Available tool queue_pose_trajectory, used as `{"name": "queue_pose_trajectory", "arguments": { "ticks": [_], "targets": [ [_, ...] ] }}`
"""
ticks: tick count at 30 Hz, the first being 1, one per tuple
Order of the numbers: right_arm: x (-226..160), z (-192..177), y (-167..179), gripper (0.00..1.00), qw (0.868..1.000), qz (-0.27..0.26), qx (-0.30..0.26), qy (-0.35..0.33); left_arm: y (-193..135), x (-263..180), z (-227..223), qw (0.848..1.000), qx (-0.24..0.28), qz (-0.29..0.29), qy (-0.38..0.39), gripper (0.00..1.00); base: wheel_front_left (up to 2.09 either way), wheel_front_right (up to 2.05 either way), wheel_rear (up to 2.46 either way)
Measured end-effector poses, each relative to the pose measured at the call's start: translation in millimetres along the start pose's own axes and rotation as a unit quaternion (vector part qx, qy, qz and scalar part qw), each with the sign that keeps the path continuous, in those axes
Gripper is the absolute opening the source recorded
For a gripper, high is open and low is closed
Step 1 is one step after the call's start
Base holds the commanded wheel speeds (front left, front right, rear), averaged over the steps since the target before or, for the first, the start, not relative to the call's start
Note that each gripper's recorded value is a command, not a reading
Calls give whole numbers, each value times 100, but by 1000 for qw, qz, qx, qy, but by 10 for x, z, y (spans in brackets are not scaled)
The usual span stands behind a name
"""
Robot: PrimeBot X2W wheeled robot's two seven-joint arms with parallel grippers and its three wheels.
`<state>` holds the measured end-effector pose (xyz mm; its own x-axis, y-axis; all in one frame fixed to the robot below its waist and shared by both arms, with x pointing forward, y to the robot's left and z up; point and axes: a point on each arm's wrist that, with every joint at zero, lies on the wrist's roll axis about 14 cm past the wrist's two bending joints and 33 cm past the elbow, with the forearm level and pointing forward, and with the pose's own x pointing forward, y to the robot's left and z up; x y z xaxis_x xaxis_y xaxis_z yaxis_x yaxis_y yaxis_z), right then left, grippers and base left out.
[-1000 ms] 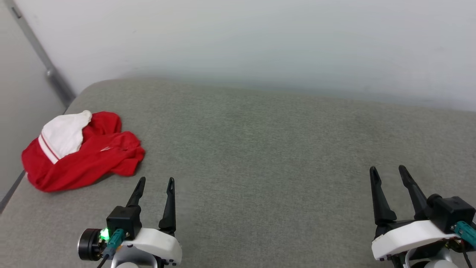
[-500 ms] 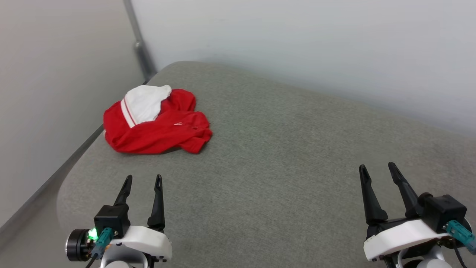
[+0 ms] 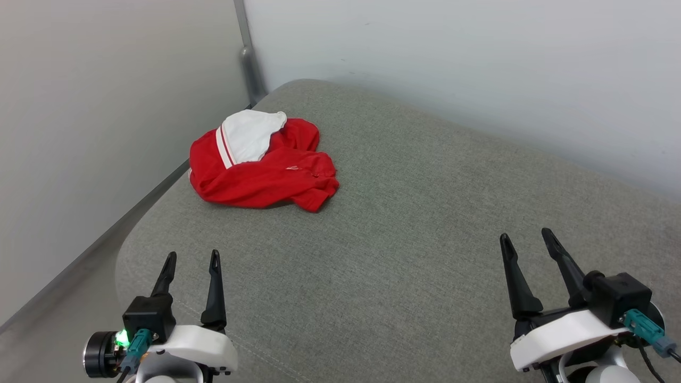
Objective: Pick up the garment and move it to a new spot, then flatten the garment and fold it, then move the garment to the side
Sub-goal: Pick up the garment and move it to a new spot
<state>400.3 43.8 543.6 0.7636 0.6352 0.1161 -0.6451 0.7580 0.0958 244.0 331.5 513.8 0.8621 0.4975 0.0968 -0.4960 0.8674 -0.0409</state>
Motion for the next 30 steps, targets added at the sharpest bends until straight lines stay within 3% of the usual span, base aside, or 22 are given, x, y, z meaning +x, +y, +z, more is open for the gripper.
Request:
{"name": "queue_pose_trajectory", "arguments": {
  "ticks": [9, 19, 24, 30],
  "targets": [
    [2, 16, -37, 100, 1000, -5, -2, -1, -90, 152, 99, 1000, 15, -25, -11, 100, 0, 0, 0],
    [47, 7, -280, 100, 999, -30, -11, 2, -399, 1030, 685, 996, 32, -72, -41, 100, 0, 0, 0],
    [124, -43, -524, 100, 998, -54, -15, 4, -556, 1575, 717, 994, 54, -93, 7, 100, 0, 0, 0],
    [201, -180, -816, 100, 997, -80, -11, 11, -672, 2050, 164, 976, 98, -114, 158, 100, 0, 0, 0]
  ]
}}
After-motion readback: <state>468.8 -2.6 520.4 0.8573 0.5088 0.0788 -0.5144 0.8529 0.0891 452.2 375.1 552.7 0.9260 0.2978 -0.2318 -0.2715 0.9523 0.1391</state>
